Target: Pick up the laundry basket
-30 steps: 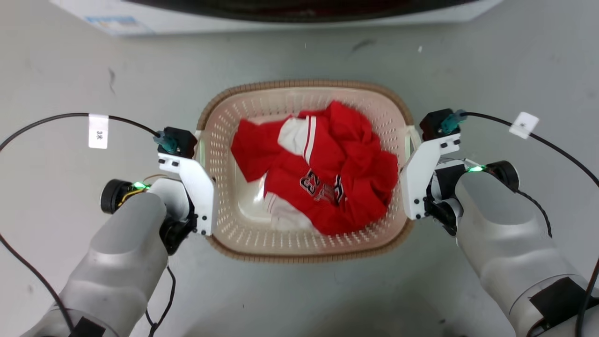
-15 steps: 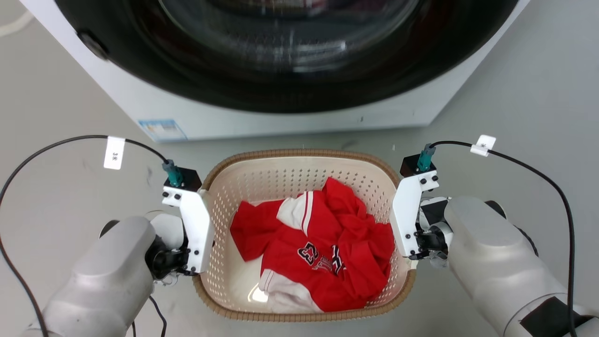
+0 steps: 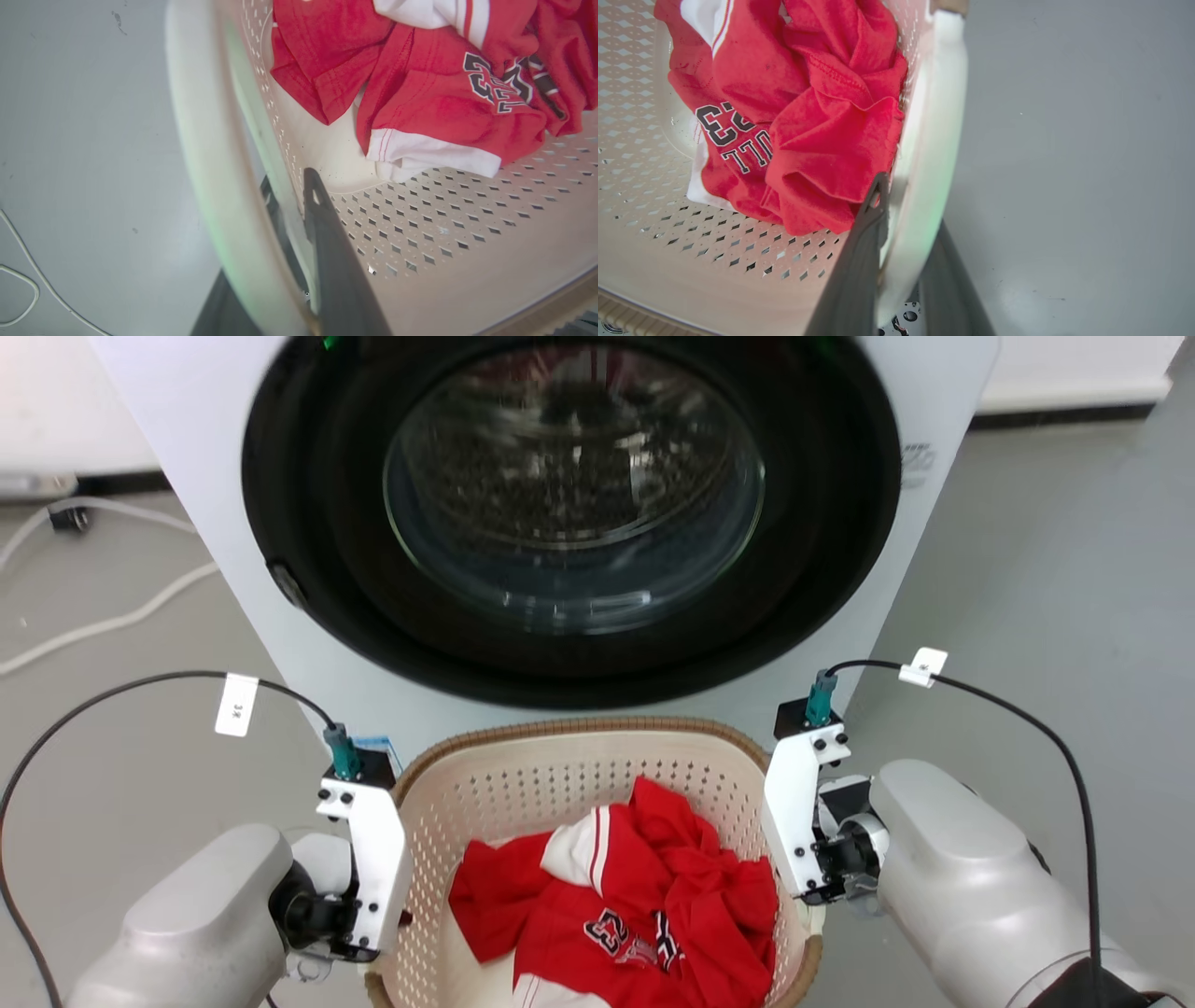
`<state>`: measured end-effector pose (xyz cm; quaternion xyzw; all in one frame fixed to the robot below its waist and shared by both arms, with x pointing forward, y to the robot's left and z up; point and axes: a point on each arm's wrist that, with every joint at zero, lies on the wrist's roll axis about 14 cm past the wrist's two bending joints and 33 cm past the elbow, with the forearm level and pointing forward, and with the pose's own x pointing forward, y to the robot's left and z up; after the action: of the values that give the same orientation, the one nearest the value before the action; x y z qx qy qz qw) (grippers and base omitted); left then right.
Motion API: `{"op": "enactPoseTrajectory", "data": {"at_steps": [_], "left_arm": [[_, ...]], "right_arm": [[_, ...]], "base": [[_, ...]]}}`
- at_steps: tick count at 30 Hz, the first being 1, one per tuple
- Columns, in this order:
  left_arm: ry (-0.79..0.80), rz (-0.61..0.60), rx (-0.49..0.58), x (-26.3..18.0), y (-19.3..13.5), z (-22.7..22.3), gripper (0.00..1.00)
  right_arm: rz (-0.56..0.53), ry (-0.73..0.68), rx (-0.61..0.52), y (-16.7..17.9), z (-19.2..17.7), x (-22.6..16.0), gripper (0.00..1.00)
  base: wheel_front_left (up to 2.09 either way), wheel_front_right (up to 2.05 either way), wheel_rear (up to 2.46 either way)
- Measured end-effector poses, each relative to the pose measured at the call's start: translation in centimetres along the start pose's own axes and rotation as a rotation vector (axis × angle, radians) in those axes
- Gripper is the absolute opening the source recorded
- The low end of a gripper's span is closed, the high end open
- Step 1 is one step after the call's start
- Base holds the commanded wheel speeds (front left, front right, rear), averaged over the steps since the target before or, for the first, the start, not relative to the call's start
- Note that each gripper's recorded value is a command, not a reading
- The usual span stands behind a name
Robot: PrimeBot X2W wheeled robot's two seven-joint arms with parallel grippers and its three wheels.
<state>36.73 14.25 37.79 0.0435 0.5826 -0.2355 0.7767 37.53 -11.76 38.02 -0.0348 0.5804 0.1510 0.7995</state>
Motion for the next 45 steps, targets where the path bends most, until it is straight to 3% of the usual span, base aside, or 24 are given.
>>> {"op": "enactPoseTrajectory", "data": {"at_steps": [14,45], "left_arm": [[-0.008,-0.002,0.021,-2.7,-1.6,-1.2,0.0],[-0.003,-0.027,-0.025,-2.6,-2.1,-2.6,0.0]], "right_arm": [[0.005,-0.02,-0.012,1.1,-0.7,-2.8,0.0],[0.016,-0.006,-0.02,1.7,-1.6,-2.8,0.0]], "base": [[0.0,0.0,0.0],[0.0,0.0,0.0]]}}
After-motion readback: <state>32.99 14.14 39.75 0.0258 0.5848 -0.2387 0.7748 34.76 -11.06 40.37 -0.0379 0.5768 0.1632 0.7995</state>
